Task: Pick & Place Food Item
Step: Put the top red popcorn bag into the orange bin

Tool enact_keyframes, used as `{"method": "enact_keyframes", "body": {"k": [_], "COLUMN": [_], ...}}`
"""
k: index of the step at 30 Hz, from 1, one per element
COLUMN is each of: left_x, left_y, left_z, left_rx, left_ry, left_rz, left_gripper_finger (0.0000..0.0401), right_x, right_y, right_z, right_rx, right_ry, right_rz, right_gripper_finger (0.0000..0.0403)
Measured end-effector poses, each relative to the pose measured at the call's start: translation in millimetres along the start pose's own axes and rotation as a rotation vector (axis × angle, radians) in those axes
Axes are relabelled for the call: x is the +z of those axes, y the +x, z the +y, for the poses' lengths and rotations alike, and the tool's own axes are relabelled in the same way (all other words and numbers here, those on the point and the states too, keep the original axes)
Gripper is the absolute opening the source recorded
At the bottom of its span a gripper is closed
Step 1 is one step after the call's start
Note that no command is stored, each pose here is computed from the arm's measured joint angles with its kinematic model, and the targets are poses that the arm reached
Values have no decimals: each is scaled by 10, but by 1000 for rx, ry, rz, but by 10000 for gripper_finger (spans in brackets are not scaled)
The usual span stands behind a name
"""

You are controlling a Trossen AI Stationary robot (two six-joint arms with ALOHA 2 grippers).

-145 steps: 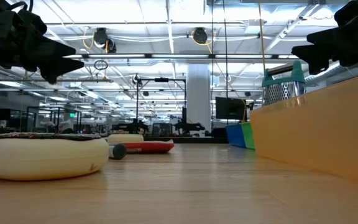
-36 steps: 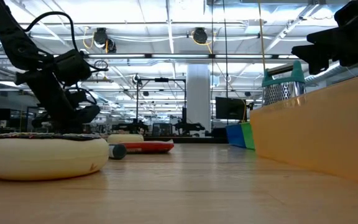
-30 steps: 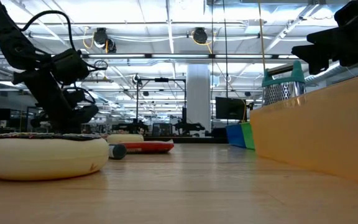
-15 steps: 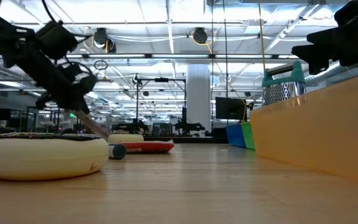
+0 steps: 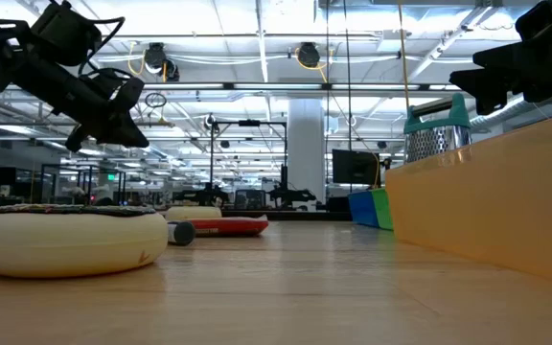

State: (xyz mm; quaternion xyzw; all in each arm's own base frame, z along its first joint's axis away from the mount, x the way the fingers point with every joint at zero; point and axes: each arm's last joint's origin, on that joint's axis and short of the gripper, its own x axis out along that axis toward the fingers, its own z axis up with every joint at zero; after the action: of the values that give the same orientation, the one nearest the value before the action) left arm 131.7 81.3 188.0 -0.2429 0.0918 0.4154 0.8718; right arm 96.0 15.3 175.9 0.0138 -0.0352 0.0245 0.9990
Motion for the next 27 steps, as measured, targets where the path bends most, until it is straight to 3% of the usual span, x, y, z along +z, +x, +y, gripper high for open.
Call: {"method": "enact_keyframes", "body": {"k": [5,13,18,24,27], "left_x": [-97,-248,-260,-283,-244], "left_y": [36,122,249,434,538], "left_z": [77,355,417,498,482], "left_rx": [-16,229,221,290,242], "left_ry": [-82,-183,-72,-22,-49], "left_rz": [160,337,367,337,269], "left_gripper_finger": [49,209,289,322,323], "right_x": [0,1,3,3,3], "right_y": [0,0,0,0,0], "right_z": [0,0,0,0,0], "right_rx": [0,0,0,0,0], "right_ry": [0,0,-3,-3,-3], "right_rz": [0,-1,-3,-3,-3], "right_gripper_finger": [222,222,222,222,222]}}
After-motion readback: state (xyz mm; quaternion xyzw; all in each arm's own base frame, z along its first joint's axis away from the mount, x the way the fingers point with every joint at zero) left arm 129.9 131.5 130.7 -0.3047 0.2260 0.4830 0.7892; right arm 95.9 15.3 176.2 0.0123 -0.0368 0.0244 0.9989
